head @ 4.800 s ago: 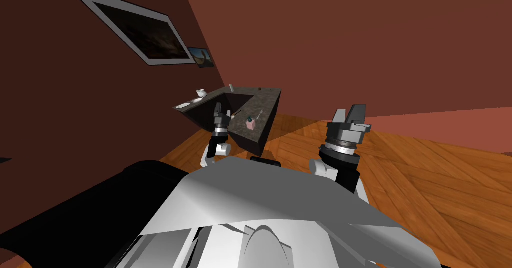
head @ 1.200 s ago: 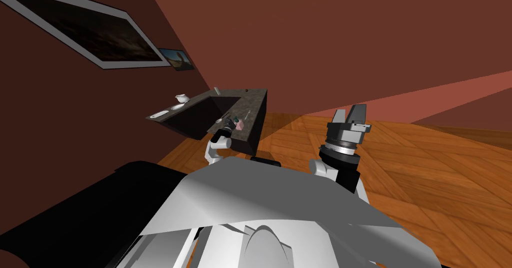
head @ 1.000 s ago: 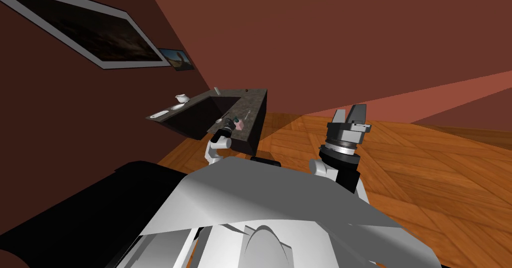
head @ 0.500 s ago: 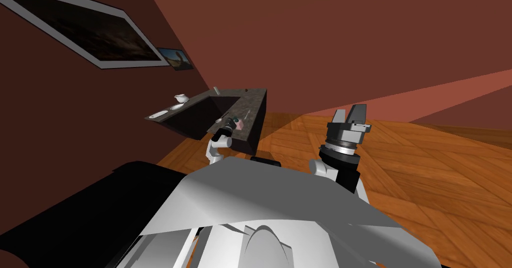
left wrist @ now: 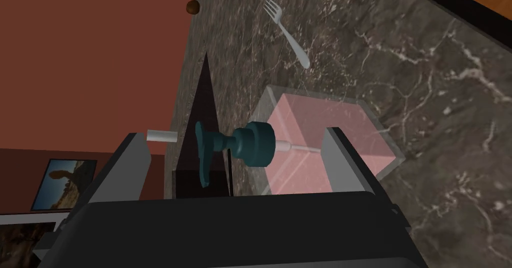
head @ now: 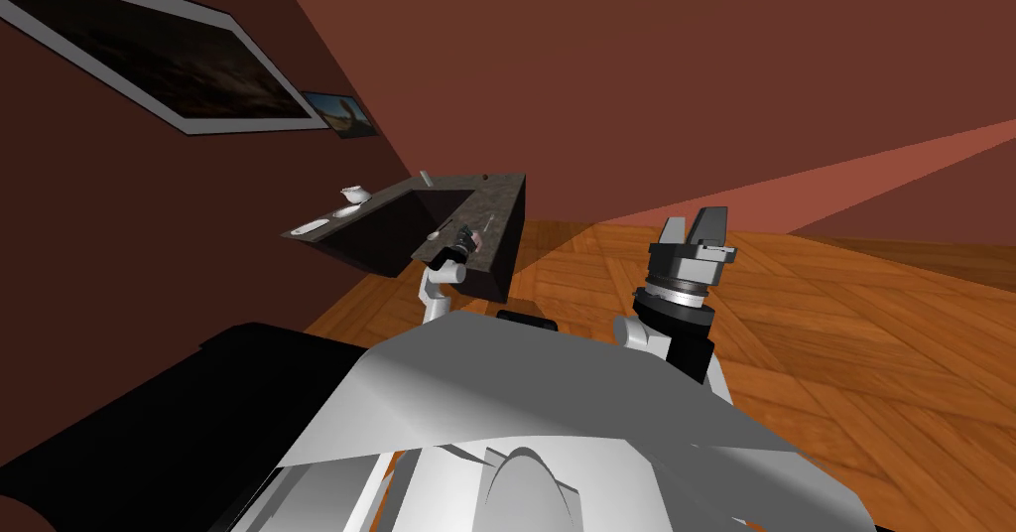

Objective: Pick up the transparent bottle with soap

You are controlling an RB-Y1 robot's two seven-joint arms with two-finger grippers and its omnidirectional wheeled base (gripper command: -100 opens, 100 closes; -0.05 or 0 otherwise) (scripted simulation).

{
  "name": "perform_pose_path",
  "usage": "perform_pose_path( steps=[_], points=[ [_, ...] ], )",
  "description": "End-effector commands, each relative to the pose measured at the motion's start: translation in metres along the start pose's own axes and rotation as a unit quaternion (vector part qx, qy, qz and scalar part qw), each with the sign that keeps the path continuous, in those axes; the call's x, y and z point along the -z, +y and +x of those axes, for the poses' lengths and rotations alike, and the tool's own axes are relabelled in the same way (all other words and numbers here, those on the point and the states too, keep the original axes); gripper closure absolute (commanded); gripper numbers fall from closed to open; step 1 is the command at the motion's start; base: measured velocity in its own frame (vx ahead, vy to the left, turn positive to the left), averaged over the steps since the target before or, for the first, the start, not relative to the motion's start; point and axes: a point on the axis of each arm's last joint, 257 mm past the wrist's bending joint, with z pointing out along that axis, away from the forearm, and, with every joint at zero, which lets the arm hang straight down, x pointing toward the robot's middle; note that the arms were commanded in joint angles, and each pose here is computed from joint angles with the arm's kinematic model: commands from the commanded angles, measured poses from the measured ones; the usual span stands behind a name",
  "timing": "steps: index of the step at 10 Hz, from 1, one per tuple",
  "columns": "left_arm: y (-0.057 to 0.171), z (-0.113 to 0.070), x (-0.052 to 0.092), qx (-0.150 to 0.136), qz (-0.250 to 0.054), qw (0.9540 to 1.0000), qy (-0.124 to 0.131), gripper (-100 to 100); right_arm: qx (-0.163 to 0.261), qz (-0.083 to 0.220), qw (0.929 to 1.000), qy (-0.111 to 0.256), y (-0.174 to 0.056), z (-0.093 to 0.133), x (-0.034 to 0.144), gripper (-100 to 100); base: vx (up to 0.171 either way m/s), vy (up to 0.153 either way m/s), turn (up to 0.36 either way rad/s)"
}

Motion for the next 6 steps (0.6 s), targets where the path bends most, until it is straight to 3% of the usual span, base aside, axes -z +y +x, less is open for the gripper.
perform_pose_path(
  steps=[1,4,6],
  points=[
    [0.007,0.009,-0.014,0.008,-0.015,0.9998,0.011,-100,0.000,0.000,1.0000,0.000,0.000,0.000,0.000,0,-0.137,-0.034,-0.072],
    [0.021,0.033,-0.039,0.020,-0.050,0.9981,0.031,-100,0.000,0.000,1.0000,0.000,0.000,0.000,0.000,0,-0.144,-0.019,-0.072],
    [0.021,0.045,-0.049,0.022,-0.060,0.9971,0.041,-100,0.000,0.000,1.0000,0.000,0.000,0.000,0.000,0,-0.088,-0.009,-0.038]
  ],
)
